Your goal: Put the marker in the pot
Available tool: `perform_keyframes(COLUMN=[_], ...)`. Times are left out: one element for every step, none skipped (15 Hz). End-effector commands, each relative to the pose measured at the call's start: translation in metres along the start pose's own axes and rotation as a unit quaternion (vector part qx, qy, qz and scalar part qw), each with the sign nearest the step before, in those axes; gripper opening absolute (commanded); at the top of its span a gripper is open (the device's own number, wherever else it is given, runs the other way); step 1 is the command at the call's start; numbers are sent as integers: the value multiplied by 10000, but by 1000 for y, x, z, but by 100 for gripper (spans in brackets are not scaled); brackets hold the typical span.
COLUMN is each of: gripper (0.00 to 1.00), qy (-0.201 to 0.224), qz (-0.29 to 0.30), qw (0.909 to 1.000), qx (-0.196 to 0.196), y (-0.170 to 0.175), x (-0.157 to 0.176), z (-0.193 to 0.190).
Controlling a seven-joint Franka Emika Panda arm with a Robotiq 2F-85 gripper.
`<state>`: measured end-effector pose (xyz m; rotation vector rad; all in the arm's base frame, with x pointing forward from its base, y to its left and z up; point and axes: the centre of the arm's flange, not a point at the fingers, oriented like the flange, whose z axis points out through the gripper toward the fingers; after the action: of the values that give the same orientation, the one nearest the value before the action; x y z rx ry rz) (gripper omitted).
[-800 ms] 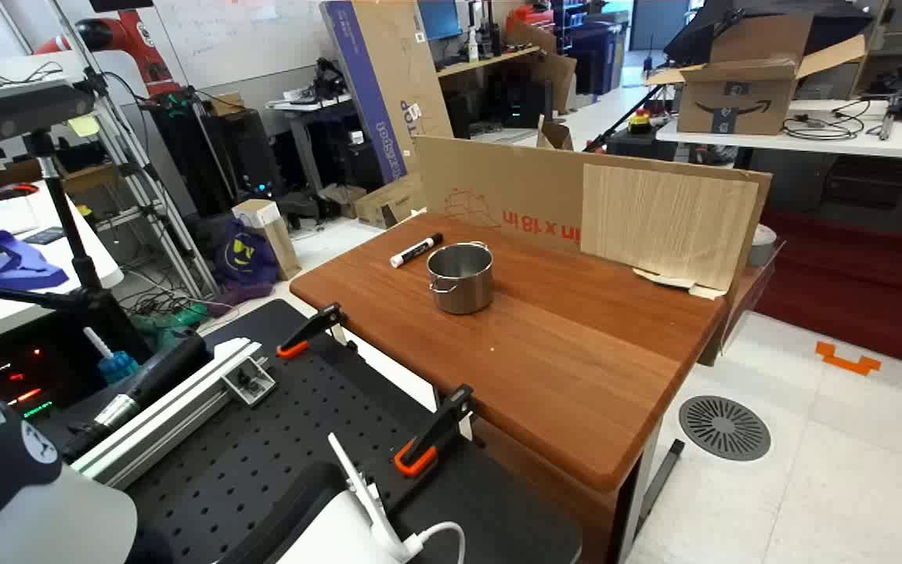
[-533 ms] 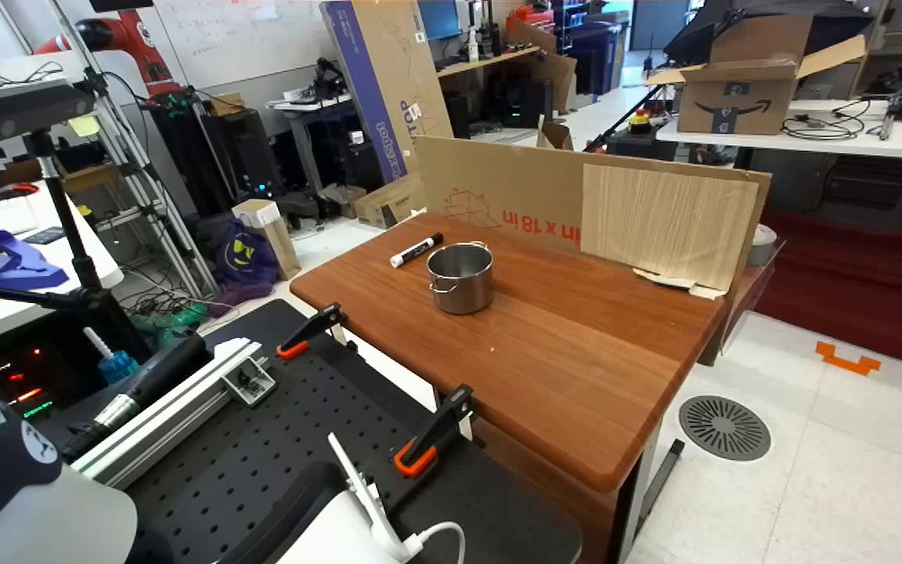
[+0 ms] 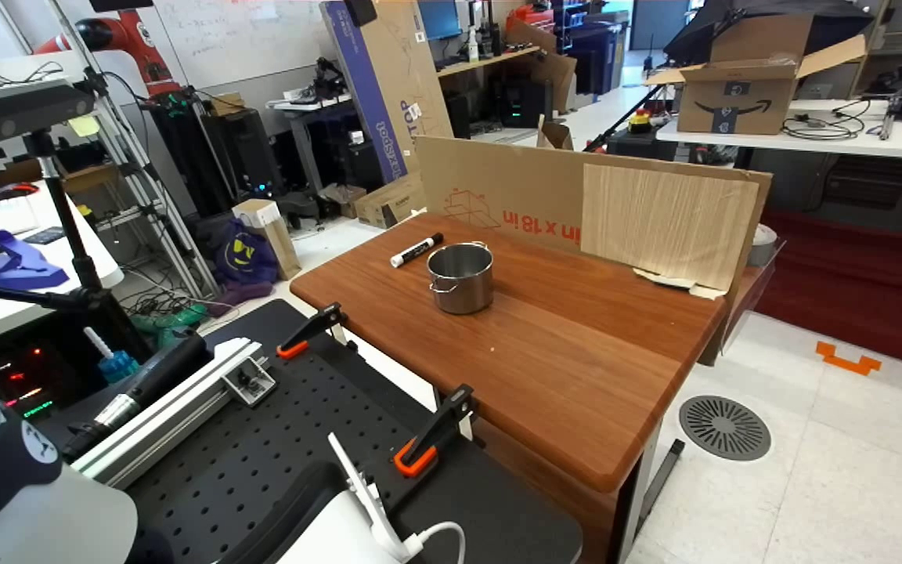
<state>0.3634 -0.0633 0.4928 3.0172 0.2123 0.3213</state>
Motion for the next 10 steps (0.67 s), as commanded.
perform_keyframes(gripper=[100,100,100,100,100,100,100,100,100,100], qy=[17,65,102,127,141,162,167,178,159,152], qz=[161,208,227,236,286,380,434,526,594,696], qw=[9999,9997,9996,9995,9993,9988,9984,9976,9971,9963], qx=[44,52,96,172,204,278,337,406,453,490], y=[-26,-39,-48,-61,-69,-80,-88,-96,-102,-108], x=[43,53,62,72,78,85,90,96,100,105], z=[22,31,41,55,63,77,88,101,109,120])
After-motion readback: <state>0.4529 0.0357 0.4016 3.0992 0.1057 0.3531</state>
